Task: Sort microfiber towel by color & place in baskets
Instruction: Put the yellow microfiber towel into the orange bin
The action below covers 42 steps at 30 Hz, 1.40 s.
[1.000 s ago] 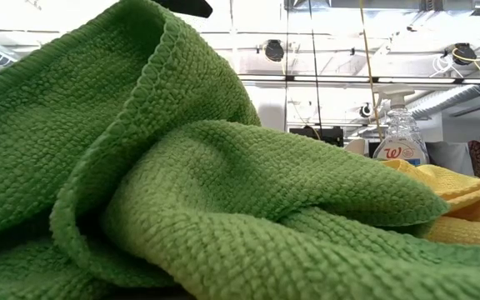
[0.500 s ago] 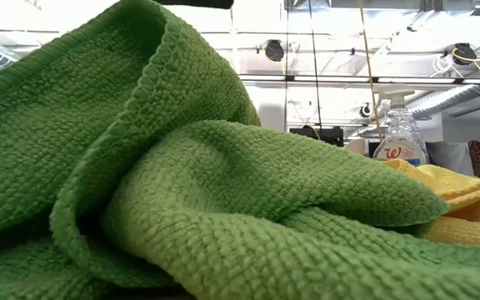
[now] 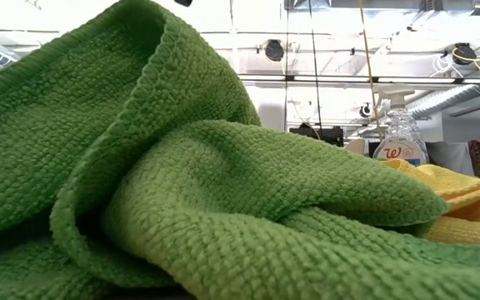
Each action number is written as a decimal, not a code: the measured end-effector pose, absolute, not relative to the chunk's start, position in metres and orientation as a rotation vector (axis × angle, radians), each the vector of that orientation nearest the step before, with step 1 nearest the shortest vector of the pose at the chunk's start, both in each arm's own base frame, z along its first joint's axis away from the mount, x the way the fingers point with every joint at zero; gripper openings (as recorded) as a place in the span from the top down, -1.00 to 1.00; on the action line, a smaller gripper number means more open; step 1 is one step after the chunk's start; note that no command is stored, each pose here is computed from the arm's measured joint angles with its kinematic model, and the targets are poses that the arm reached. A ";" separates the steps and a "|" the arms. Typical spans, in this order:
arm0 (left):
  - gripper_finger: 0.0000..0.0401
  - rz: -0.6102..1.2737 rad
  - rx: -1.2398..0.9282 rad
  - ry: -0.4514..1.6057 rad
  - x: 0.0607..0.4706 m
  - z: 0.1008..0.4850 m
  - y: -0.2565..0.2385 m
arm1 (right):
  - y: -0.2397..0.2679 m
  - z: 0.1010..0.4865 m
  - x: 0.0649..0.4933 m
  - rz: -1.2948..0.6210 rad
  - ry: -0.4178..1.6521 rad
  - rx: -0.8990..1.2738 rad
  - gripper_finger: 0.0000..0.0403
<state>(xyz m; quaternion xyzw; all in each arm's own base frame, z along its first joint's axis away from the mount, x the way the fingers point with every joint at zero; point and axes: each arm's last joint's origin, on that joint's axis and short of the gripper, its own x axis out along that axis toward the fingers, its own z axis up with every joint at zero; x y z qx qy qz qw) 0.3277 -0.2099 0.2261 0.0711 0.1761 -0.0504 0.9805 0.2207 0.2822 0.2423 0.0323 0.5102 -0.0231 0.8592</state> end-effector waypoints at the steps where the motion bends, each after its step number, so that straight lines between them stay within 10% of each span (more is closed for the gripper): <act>1: -0.44 -0.102 0.143 0.357 0.327 0.226 -0.210 | 0.282 0.234 0.226 -0.051 1.091 0.046 -0.34; 14: -0.44 -0.119 0.150 0.397 0.321 0.222 -0.217 | 0.280 0.191 0.263 -0.041 1.213 0.068 -0.88; 42: -0.44 -0.119 0.151 0.400 0.320 0.222 -0.217 | 0.286 0.132 0.286 -0.018 1.280 0.008 -0.86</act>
